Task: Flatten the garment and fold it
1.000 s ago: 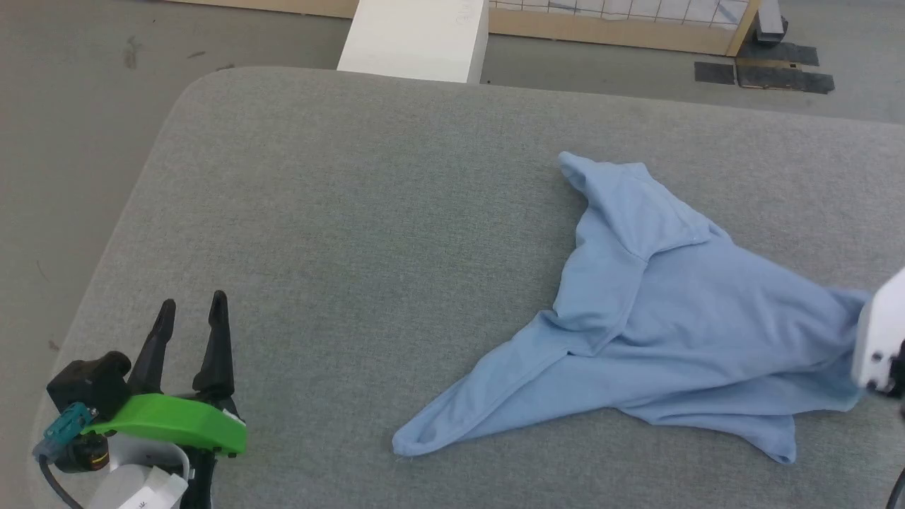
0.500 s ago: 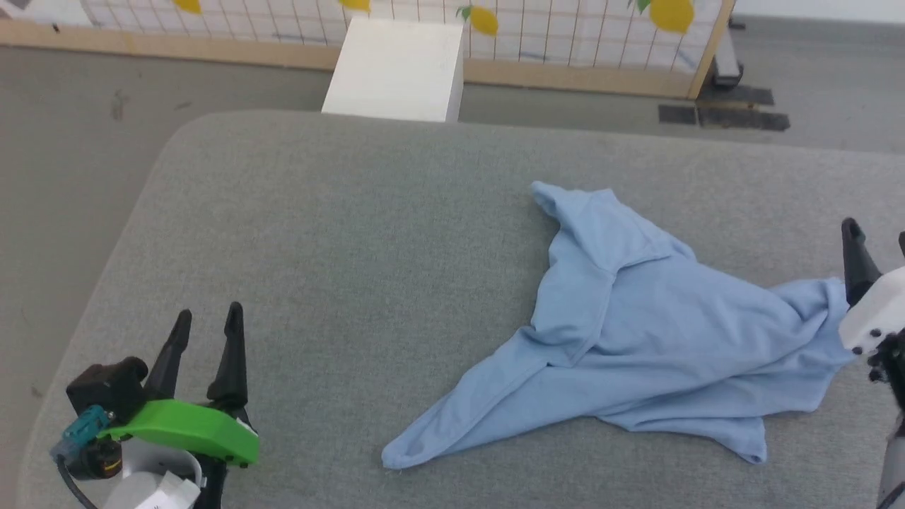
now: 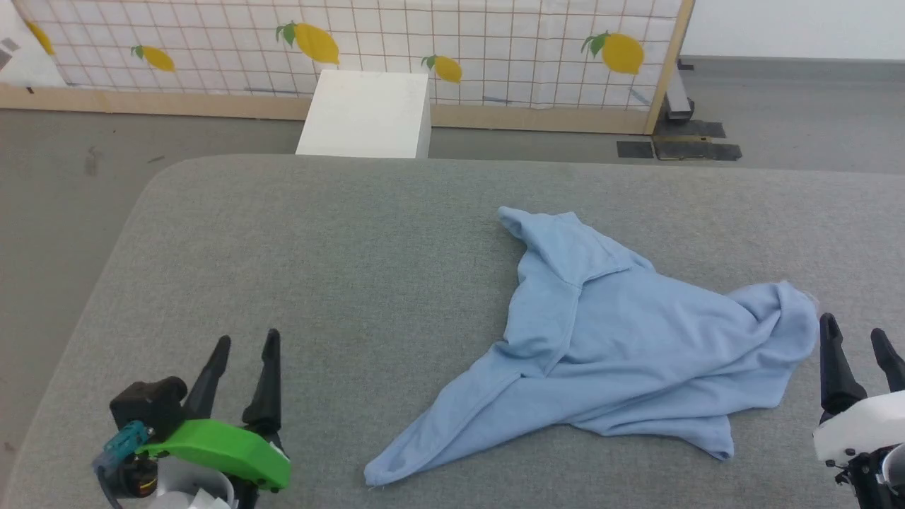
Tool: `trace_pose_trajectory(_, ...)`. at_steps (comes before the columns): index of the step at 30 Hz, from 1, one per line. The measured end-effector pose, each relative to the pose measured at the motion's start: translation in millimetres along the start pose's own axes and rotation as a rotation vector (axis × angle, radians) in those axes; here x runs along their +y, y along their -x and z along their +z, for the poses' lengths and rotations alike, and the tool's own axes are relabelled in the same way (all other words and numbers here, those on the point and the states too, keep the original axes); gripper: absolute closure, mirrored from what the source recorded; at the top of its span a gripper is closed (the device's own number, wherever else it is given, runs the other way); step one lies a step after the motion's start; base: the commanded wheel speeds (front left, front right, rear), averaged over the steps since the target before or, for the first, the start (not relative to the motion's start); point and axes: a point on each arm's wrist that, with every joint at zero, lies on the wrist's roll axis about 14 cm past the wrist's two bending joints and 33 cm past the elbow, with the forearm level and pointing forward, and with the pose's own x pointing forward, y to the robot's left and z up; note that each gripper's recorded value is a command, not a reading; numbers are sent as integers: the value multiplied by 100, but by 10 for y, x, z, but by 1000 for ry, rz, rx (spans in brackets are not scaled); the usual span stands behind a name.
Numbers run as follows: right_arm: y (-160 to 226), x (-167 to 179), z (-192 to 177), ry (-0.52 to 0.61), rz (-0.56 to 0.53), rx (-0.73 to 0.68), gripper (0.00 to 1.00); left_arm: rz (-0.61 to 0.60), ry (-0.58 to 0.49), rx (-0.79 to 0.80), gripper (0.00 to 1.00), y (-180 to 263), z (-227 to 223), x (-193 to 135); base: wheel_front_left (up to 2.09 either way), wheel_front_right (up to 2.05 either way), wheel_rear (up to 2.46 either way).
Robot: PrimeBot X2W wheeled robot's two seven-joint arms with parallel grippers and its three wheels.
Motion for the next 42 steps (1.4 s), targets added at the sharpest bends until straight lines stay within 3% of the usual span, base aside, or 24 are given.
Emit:
trace_pose_trajectory(4, 39, -37, -2, -4, -9, -5, 0, -60, 12, 27, 0, -59, -57, -193, 0, 0, 0)
trace_pose_trajectory(10, 9, -72, -40, 0, -21, 7, 0, -297, 8, 98, 0, -500, 19, -951, 0, 0, 0)
trace_pose_trajectory(15, -78, -64, -69, 2, -22, 17, 0, -499, -72, 336, 0, -786, -222, -1643, 0, 0, 0)
trace_pose_trajectory(18, -110, -101, -114, 2, -34, 28, 0, -571, -154, 532, 0, -824, -519, -1864, 0, 0, 0)
trace_pose_trajectory(22, -117, -194, -197, -5, -62, 39, 0, -611, -270, 765, 0, -795, -920, -1914, 0, 0, 0)
trace_pose_trajectory(27, -70, -384, -350, -13, -120, 62, 0, -608, -409, 972, 0, -774, -1361, -1732, 0, 0, 0)
trace_pose_trajectory(34, 12, -638, -527, -6, -200, 96, 0, -643, -421, 1114, 0, -699, -1760, -1706, 0, 0, 0)
trace_pose_trajectory(35, 20, -666, -547, -4, -209, 101, 0, -655, -411, 1116, 53, -697, -1780, -1741, 0, 0, 0)
trace_pose_trajectory(37, 27, -697, -593, -2, -219, 112, 0, -669, -407, 1126, 100, -683, -1824, -1765, 0, 0, 0)
trace_pose_trajectory(42, -59, -631, -631, -6, -199, 120, 0, -697, -362, 1117, 100, -632, -1818, -1851, 0, 0, 0)
